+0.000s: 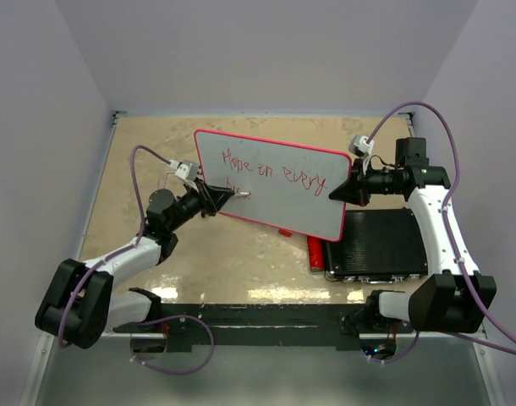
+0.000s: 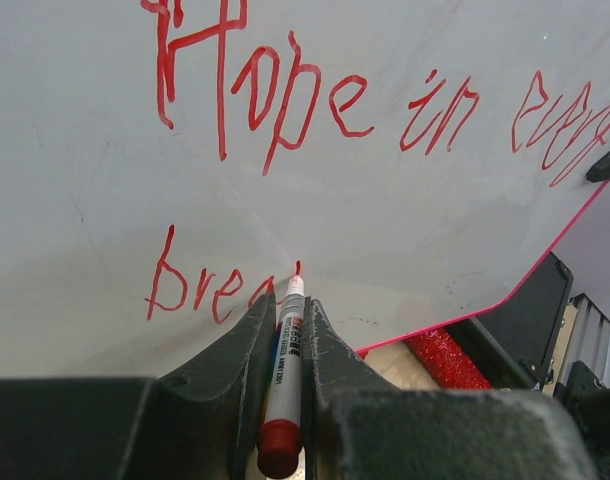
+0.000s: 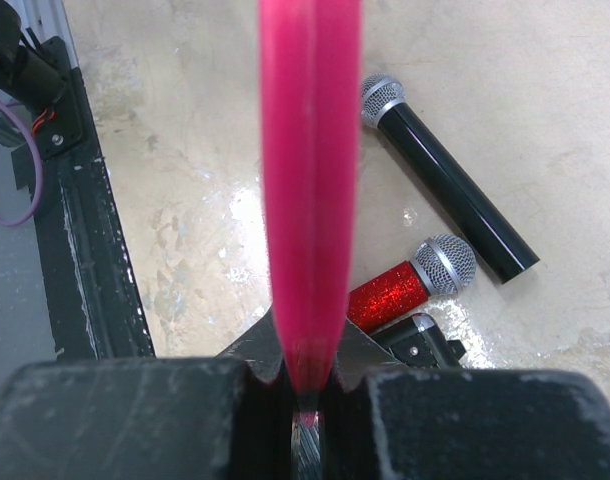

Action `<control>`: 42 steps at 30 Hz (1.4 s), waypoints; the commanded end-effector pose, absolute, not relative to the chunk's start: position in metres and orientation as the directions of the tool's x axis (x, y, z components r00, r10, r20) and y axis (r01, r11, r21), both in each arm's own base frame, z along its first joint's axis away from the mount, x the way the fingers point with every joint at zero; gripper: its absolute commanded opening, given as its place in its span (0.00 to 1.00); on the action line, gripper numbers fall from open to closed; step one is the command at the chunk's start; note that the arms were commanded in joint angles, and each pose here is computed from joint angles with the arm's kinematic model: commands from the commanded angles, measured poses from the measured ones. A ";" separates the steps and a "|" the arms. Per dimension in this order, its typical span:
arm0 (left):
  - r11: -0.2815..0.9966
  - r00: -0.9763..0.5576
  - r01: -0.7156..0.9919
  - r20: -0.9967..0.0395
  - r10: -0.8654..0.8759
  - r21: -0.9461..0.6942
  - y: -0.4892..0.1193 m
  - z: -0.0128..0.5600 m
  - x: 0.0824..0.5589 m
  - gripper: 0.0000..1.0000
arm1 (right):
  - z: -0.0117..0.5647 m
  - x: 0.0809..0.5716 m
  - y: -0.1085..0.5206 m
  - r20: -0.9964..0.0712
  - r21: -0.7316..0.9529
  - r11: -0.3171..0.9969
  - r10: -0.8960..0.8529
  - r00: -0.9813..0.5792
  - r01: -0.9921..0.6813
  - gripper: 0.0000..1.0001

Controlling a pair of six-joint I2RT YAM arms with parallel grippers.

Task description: Write a sentence on the whiteboard

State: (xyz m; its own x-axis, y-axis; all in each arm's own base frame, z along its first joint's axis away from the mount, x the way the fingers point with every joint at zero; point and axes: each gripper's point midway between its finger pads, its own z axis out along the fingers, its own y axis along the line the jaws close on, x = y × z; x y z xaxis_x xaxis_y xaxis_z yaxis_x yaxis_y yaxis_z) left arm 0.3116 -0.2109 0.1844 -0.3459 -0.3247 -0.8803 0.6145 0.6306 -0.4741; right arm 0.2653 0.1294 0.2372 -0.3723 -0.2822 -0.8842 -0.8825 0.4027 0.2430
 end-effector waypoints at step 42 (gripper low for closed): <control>0.618 -0.294 0.653 -0.899 -0.325 -0.437 -0.218 0.203 0.320 0.00 | 0.247 0.261 0.134 -0.904 0.200 0.378 -0.283 -0.319 -0.904 0.00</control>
